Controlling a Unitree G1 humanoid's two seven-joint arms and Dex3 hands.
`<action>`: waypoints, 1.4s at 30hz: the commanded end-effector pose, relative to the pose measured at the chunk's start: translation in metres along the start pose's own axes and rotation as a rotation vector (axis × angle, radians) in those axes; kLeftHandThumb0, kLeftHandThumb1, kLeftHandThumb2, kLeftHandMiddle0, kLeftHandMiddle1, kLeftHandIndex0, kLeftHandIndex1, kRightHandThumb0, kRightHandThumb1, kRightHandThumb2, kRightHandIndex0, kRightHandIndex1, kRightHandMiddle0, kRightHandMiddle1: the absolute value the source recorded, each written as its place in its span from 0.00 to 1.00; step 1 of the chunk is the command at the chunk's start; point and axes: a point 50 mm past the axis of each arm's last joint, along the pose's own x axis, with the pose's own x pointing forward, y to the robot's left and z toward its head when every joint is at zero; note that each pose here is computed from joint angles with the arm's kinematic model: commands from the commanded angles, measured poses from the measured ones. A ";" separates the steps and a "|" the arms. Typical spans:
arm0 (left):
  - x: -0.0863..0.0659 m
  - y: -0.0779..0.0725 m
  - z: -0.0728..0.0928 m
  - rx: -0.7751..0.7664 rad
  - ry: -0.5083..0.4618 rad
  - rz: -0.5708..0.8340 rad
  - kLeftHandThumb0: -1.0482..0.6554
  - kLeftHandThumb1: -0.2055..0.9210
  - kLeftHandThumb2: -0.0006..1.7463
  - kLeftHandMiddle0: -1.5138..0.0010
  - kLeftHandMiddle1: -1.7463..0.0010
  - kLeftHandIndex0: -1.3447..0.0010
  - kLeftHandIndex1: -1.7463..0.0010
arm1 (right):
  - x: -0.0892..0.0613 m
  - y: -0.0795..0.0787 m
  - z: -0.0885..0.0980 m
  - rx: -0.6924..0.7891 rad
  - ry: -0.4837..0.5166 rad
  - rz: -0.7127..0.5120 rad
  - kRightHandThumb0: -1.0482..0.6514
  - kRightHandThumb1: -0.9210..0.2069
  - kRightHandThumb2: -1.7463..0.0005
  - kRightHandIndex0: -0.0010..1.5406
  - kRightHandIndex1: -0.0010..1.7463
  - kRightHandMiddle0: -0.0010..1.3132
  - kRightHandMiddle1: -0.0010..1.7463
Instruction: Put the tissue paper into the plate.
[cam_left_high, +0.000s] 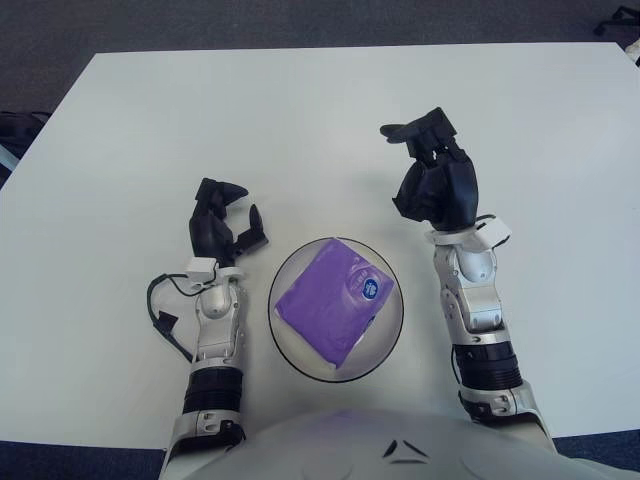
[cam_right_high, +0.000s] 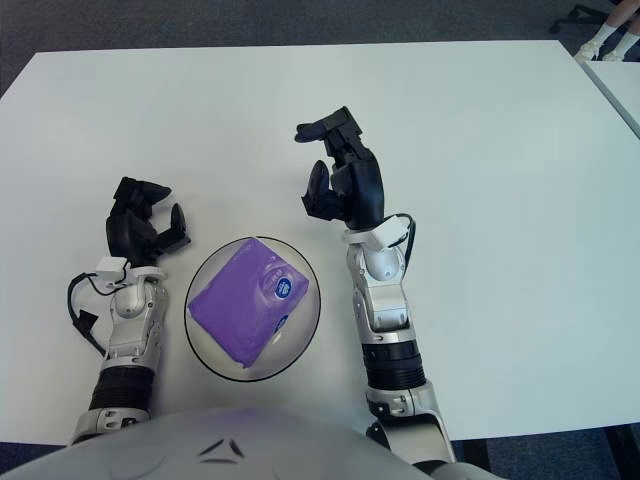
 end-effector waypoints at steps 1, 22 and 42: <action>-0.046 0.023 -0.050 0.053 0.286 0.057 0.61 0.42 0.76 0.56 0.11 0.63 0.00 | -0.005 -0.014 -0.014 0.017 0.024 -0.091 0.37 0.36 0.38 0.46 0.92 0.35 1.00; -0.043 0.025 -0.046 0.059 0.276 0.069 0.61 0.40 0.75 0.54 0.16 0.59 0.00 | -0.052 -0.034 -0.067 -0.061 0.334 -0.276 0.36 0.40 0.35 0.58 1.00 0.38 1.00; -0.043 0.027 -0.045 0.082 0.273 0.067 0.61 0.41 0.75 0.55 0.15 0.59 0.00 | -0.071 -0.041 -0.087 -0.101 0.468 -0.316 0.37 0.36 0.38 0.53 1.00 0.35 1.00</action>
